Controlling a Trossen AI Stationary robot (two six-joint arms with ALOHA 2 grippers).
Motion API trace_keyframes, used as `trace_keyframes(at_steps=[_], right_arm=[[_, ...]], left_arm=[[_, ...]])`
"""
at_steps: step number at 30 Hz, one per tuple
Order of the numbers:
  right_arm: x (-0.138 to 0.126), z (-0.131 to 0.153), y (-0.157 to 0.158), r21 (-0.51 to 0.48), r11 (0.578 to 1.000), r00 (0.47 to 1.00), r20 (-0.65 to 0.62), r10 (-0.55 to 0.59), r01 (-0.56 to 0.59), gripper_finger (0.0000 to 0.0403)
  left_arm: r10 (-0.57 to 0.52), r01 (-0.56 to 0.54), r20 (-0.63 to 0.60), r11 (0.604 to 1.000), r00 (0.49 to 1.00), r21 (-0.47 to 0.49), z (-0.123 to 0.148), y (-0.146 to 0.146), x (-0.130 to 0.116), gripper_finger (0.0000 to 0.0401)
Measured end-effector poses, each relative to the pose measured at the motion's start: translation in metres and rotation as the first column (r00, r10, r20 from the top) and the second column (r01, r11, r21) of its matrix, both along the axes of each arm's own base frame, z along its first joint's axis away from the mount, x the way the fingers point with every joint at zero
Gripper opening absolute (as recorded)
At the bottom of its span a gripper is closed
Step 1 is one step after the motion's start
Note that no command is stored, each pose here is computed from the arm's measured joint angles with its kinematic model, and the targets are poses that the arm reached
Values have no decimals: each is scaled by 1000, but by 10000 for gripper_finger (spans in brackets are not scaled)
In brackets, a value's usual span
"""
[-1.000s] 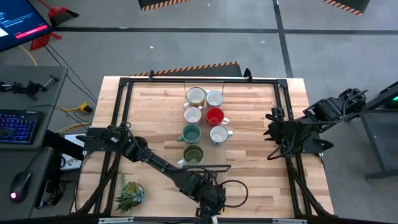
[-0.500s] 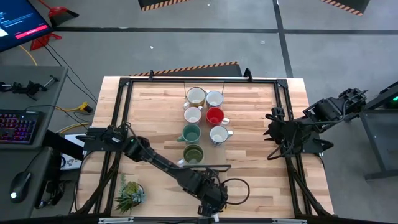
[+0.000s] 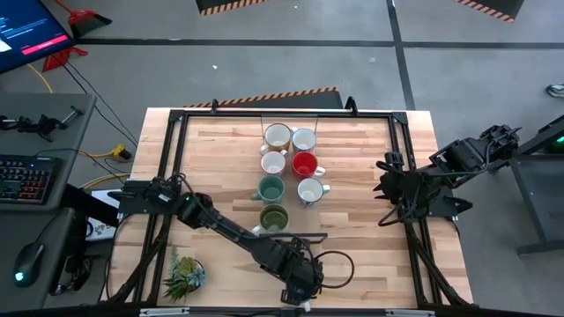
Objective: Place coffee mugs
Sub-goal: Put the blue mug on the shelf
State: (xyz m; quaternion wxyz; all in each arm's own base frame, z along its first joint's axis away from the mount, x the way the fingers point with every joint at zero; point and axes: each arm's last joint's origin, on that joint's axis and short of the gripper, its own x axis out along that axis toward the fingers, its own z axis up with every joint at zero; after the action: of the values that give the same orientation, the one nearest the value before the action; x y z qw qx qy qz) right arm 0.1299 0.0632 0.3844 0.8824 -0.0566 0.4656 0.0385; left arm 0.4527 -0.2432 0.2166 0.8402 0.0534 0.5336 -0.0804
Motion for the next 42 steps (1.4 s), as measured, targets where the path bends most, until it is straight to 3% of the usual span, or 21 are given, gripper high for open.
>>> trace_keyframes(at_steps=[5, 14, 23, 29, 34, 39, 42], right_arm=[[0, 0, 0, 4, 1000, 1000, -2, 2, -2, 71], [0, 0, 0, 5, 1000, 1000, -4, 4, -4, 71], [-1, 0, 0, 3, 1000, 1000, -9, 4, -4, 71], [-1, 0, 0, 2, 1000, 1000, -10, 4, -4, 71], [-1, 0, 0, 17, 1000, 1000, -12, -14, 14, 71], [-1, -1, 0, 29, 1000, 1000, -22, -4, 5, 71], [-1, -1, 0, 29, 1000, 1000, -22, -5, 6, 71]], left_arm=[[11, -11, 0, 1000, 1000, -1, 0, 5, 2, 43], [39, -44, -50, 993, 998, -105, 1, 15, 7, 72], [26, -30, -33, 989, 999, -142, 17, 16, 3, 81], [10, 2, 76, 988, 997, -152, 61, 20, -8, 81], [24, -17, 82, 996, 996, -84, 62, 24, -10, 82], [17, -6, 119, 996, 993, -89, 89, 27, -23, 83], [-1, 6, 132, 999, 991, -36, 104, 29, -36, 83]])
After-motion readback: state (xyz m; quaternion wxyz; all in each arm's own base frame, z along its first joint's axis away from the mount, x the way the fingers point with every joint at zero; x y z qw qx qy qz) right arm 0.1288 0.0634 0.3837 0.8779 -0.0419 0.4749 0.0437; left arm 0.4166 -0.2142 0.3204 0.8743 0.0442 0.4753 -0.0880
